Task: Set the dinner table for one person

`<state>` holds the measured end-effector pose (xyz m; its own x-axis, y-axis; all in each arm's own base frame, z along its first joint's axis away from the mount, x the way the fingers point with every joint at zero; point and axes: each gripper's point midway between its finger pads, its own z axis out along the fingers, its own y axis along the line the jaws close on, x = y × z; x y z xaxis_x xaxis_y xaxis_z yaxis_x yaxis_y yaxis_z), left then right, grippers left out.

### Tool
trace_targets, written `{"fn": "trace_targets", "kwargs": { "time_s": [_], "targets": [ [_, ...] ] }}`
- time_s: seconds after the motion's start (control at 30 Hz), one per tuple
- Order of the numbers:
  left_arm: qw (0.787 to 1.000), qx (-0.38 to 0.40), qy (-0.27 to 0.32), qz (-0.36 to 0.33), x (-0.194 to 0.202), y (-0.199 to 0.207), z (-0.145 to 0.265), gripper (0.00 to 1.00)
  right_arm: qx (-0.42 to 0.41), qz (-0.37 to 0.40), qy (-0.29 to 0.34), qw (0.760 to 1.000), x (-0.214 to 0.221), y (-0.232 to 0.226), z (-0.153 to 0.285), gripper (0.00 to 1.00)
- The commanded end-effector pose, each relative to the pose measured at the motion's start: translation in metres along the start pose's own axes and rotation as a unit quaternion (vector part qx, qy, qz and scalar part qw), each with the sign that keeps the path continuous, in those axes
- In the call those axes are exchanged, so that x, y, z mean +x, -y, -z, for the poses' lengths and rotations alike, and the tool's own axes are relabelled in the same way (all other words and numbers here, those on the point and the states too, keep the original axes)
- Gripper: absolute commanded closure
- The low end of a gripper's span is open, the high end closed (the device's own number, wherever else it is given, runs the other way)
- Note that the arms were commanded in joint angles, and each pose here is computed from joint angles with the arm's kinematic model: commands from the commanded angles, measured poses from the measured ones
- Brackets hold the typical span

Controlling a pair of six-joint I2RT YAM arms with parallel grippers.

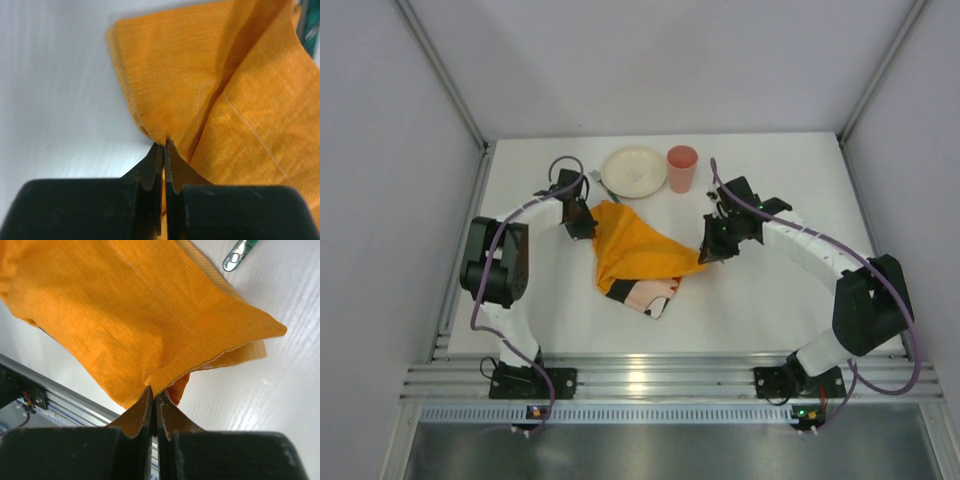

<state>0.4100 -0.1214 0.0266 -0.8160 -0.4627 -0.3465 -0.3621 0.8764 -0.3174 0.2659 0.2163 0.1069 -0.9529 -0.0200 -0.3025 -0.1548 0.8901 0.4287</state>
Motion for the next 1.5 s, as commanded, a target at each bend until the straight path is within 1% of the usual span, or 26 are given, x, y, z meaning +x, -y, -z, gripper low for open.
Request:
{"fn": "trace_targets", "kwargs": {
  "time_s": [0.0, 0.2, 0.23, 0.27, 0.33, 0.37, 0.4, 0.43, 0.5, 0.57, 0.63, 0.67, 0.73, 0.77, 0.83, 0.87, 0.97, 1.03, 1.1, 1.2, 1.27, 1.3, 1.33, 1.4, 1.43, 1.47],
  "targets": [
    [0.998, -0.033, 0.025, -0.051, 0.006, -0.024, 0.052, 1.00, 0.008, 0.010, 0.059, 0.998, -0.012, 0.008, 0.050, 1.00],
    [0.992, -0.007, 0.103, -0.072, -0.007, -0.023, 0.138, 1.00, 0.034, -0.012, 0.186, 0.982, -0.040, 0.021, 0.132, 1.00],
    [0.992, -0.011, 0.103, -0.075, -0.005, -0.026, 0.149, 1.00, 0.037, -0.013, 0.205, 0.978, -0.046, 0.019, 0.148, 1.00],
    [0.989, 0.006, 0.127, -0.076, -0.013, -0.017, 0.172, 1.00, 0.036, -0.012, 0.223, 0.974, -0.048, 0.016, 0.161, 1.00],
    [0.986, 0.015, 0.140, -0.086, -0.015, -0.015, 0.196, 1.00, 0.039, -0.008, 0.254, 0.966, -0.056, 0.011, 0.187, 1.00],
    [0.981, 0.031, 0.170, -0.087, -0.025, -0.008, 0.221, 1.00, 0.036, 0.000, 0.273, 0.961, -0.057, 0.007, 0.201, 1.00],
    [0.979, 0.034, 0.180, -0.090, -0.027, -0.007, 0.233, 1.00, 0.036, 0.003, 0.285, 0.958, -0.058, 0.004, 0.211, 1.00],
    [0.976, 0.034, 0.196, -0.090, -0.027, -0.010, 0.251, 1.00, 0.029, 0.011, 0.316, 0.948, -0.059, -0.002, 0.232, 1.00],
    [0.969, 0.045, 0.226, -0.092, -0.034, -0.007, 0.280, 1.00, 0.020, 0.027, 0.349, 0.936, -0.058, -0.010, 0.255, 1.00],
    [0.959, 0.064, 0.260, -0.093, -0.036, -0.006, 0.313, 1.00, 0.013, 0.042, 0.398, 0.916, -0.053, -0.017, 0.289, 1.00],
    [0.953, 0.066, 0.279, -0.094, -0.036, -0.009, 0.333, 1.00, 0.013, 0.044, 0.438, 0.898, -0.051, -0.021, 0.317, 1.00],
    [0.948, 0.073, 0.297, -0.091, -0.039, -0.007, 0.351, 1.00, 0.011, 0.047, 0.457, 0.888, -0.046, -0.023, 0.331, 1.00],
    [0.947, 0.068, 0.303, -0.086, -0.038, -0.012, 0.366, 1.00, 0.012, 0.044, 0.491, 0.870, -0.045, -0.026, 0.357, 1.00],
    [0.940, 0.079, 0.322, -0.083, -0.042, -0.008, 0.385, 1.00, 0.005, 0.043, 0.507, 0.861, -0.041, -0.029, 0.370, 1.00],
    [0.933, 0.088, 0.339, -0.077, -0.043, -0.008, 0.404, 1.00, -0.010, 0.051, 0.538, 0.841, -0.039, -0.039, 0.394, 1.00],
    [0.924, 0.103, 0.361, -0.074, -0.044, -0.006, 0.425, 1.00, -0.015, 0.054, 0.550, 0.833, -0.035, -0.041, 0.404, 1.00],
    [0.904, 0.126, 0.402, -0.071, -0.042, -0.008, 0.460, 1.00, -0.017, 0.056, 0.578, 0.814, -0.026, -0.043, 0.427, 1.00],
    [0.895, 0.125, 0.424, -0.064, -0.042, -0.014, 0.473, 1.00, -0.009, 0.050, 0.592, 0.805, -0.024, -0.039, 0.433, 1.00],
    [0.896, 0.115, 0.424, -0.067, -0.044, -0.016, 0.473, 1.00, -0.003, 0.043, 0.592, 0.805, -0.026, -0.034, 0.428, 1.00],
    [0.907, 0.103, 0.400, -0.082, -0.050, -0.010, 0.454, 1.00, 0.013, 0.030, 0.557, 0.830, -0.046, -0.028, 0.396, 1.00],
    [0.914, 0.095, 0.385, -0.087, -0.056, -0.004, 0.434, 1.00, 0.026, 0.019, 0.518, 0.855, -0.065, -0.022, 0.363, 1.00],
    [0.917, 0.091, 0.379, -0.084, -0.058, -0.003, 0.425, 1.00, 0.033, 0.013, 0.504, 0.863, -0.071, -0.018, 0.351, 1.00],
    [0.926, 0.080, 0.359, -0.086, -0.060, -0.002, 0.403, 1.00, 0.048, 0.002, 0.475, 0.878, -0.083, -0.011, 0.325, 1.00],
    [0.931, 0.067, 0.350, -0.081, -0.065, -0.001, 0.383, 1.00, 0.062, -0.006, 0.452, 0.890, -0.094, -0.003, 0.300, 1.00],
    [0.936, 0.056, 0.340, -0.077, -0.067, -0.003, 0.369, 1.00, 0.077, -0.012, 0.420, 0.904, -0.099, 0.007, 0.270, 1.00],
    [0.944, 0.039, 0.318, -0.080, -0.061, -0.009, 0.343, 1.00, 0.083, -0.015, 0.407, 0.909, -0.101, 0.012, 0.256, 1.00]
  ]
}}
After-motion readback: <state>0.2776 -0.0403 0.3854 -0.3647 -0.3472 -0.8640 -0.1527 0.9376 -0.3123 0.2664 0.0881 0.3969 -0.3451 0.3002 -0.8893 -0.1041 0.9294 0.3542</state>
